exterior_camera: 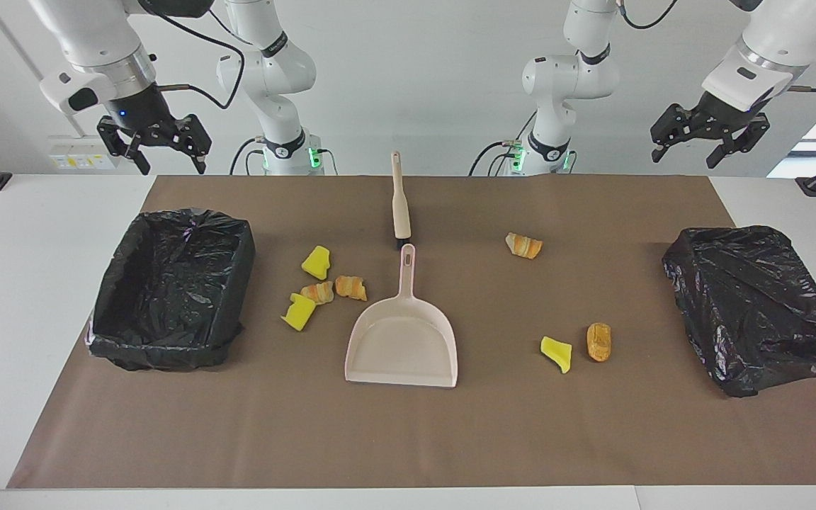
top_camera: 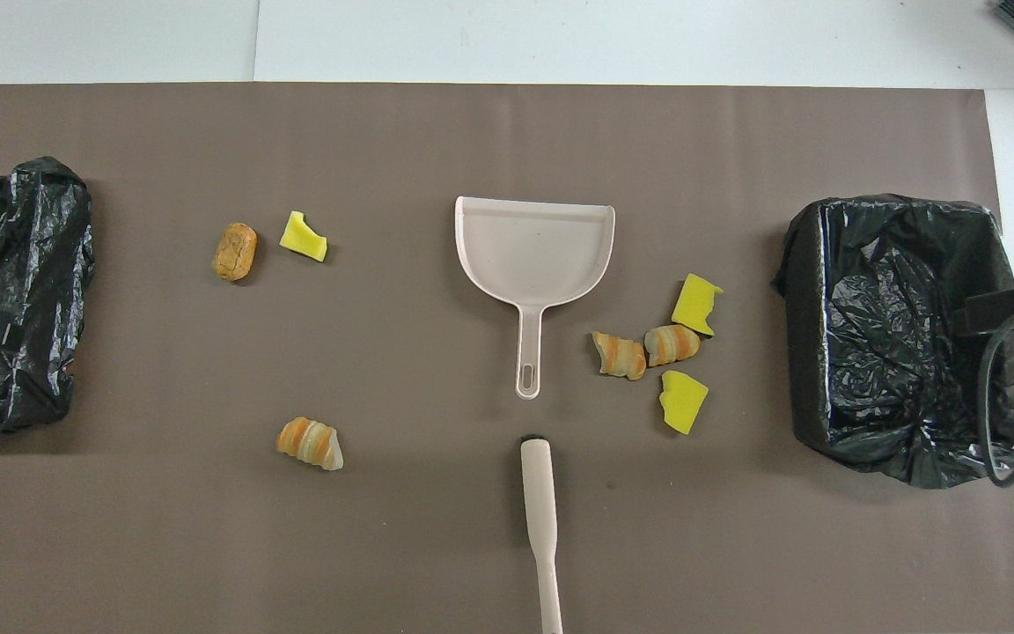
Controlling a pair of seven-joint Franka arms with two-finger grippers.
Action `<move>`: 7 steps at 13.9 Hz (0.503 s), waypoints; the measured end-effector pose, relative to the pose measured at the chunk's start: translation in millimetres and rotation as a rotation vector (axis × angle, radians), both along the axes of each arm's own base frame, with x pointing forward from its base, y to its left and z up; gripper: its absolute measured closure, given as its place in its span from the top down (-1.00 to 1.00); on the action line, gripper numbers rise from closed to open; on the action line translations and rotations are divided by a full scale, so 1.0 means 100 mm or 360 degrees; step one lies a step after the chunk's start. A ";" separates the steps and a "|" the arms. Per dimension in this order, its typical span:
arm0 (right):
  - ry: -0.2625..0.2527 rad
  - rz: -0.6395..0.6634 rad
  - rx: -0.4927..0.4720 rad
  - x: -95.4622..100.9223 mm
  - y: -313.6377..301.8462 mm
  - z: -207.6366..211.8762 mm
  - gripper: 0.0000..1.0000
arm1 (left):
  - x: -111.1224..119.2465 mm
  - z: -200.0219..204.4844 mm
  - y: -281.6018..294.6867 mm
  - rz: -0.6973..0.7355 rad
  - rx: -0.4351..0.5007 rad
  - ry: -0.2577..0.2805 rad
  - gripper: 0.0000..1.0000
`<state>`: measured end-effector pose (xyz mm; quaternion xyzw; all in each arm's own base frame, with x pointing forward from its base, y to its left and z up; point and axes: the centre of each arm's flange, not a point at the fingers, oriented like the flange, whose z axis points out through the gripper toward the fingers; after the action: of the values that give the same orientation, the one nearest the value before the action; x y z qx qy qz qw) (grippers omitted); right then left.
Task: Sweep and dump trash in bin
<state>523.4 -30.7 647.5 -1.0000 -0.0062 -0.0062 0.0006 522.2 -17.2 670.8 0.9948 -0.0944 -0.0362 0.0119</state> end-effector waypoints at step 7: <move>-0.0009 0.0008 -0.0001 0.01 0.02 0.01 1.00 | 0.00 0.00 -0.01 -0.0004 0.0000 0.0000 1.00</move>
<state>524.0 -28.7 648.1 -0.9999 -0.0086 -0.0089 0.0003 522.1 -18.6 670.7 0.9947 -0.0955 -0.0363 0.0118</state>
